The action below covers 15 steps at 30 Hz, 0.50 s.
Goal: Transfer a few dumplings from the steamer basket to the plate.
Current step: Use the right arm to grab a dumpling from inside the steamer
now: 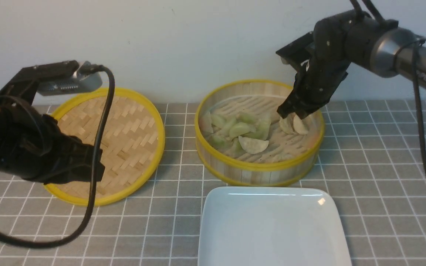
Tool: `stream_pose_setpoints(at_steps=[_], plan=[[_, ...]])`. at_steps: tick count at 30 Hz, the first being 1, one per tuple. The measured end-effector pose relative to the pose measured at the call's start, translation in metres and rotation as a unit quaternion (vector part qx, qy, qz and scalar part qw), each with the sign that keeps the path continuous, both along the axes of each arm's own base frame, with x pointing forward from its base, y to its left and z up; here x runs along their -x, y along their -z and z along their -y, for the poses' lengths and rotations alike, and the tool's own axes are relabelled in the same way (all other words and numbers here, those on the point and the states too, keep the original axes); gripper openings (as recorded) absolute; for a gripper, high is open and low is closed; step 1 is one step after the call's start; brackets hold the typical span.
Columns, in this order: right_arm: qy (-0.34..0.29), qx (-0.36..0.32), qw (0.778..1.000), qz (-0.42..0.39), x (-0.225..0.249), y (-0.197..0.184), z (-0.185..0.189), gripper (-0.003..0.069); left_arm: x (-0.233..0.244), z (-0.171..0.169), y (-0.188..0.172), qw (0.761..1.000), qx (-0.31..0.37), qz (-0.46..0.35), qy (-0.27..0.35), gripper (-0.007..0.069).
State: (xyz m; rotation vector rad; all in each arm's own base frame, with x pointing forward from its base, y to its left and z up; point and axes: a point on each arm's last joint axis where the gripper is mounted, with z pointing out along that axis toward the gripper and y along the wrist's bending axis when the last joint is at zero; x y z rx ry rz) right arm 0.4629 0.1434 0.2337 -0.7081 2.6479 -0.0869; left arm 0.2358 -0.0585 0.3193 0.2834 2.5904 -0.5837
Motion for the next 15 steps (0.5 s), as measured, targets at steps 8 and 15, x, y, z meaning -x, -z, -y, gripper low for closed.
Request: stream_pose_setpoints(at_steps=[8, 15], plan=[[-0.004, -0.014, 1.0, -0.025, 0.009, -0.017, -0.002, -0.0008, -0.023, 0.017, -0.019, 0.999, 0.002, -0.009, 0.042, -0.0005], [0.012, -0.013, 1.0, 0.007, -0.009, 0.01, -0.005, 0.0169, -0.018, 0.04, -0.015, 0.995, -0.02, -0.014, 0.095, -0.0005]])
